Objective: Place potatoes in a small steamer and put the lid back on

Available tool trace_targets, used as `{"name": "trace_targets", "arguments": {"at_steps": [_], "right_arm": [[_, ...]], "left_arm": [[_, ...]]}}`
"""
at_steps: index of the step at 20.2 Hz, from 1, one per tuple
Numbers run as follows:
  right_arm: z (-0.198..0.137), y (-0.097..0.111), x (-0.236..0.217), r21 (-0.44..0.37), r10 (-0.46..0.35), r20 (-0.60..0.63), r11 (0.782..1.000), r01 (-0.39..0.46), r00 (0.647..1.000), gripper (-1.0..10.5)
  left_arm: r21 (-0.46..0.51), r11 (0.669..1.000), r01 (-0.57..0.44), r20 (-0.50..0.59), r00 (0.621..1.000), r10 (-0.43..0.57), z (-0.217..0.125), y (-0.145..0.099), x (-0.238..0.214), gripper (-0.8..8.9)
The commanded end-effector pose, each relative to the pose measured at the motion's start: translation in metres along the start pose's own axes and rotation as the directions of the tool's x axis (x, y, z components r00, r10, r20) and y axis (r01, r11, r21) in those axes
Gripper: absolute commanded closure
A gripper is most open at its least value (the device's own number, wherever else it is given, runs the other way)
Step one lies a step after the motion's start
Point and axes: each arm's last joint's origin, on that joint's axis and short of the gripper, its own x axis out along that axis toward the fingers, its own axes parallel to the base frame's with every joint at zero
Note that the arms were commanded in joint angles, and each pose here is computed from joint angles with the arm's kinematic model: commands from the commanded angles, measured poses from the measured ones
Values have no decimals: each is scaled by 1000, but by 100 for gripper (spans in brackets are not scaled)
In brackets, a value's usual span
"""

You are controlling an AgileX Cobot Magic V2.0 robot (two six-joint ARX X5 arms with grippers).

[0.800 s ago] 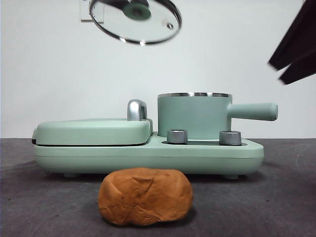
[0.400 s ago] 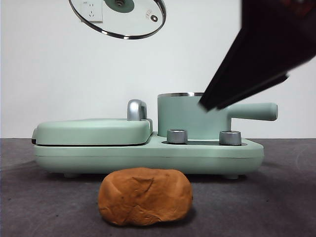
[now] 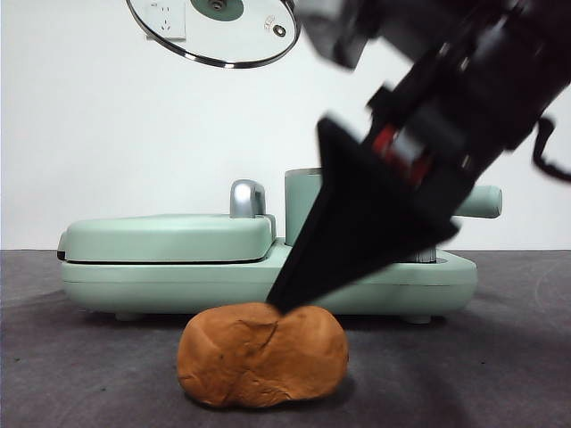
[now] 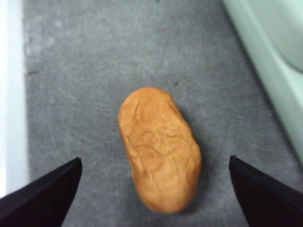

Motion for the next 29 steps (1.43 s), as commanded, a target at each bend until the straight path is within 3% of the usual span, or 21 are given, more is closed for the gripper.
{"name": "trace_targets", "arguments": {"at_steps": [1, 4, 9, 14, 17, 20, 24, 29], "right_arm": [[2, -1, 14, -9, 15, -9, 1000, -15, 1000, 463], [-2, -2, 22, 27, 24, -33, 999, -23, 999, 524], [-4, -2, 25, 114, 29, -51, 993, -23, 998, 770], [3, 2, -2, 228, 13, -22, 974, -7, 1000, 778], [3, 6, -31, 318, -18, -28, 948, 25, 999, 778], [5, 9, -67, 407, -71, -109, 907, 110, 991, 778], [23, 7, -114, 436, -160, -255, 861, 261, 954, 778], [51, -2, -147, 452, -241, -228, 832, 322, 943, 778]], "left_arm": [[15, 1000, 4, 55, 998, -5, 10, -2, -6, 804], [18, 1000, 4, 54, 999, -5, 10, -2, -6, 804], [18, 1000, 4, 54, 999, -5, 10, -2, -6, 804], [18, 1000, 3, 54, 999, -4, 10, -2, -6, 804], [18, 1000, 4, 54, 999, -5, 10, -2, -6, 804], [18, 1000, 4, 54, 999, -5, 10, -2, -6, 805], [18, 1000, 4, 54, 999, -5, 10, -2, -6, 805], [18, 1000, 4, 54, 999, -5, 10, -2, -6, 804]]}}
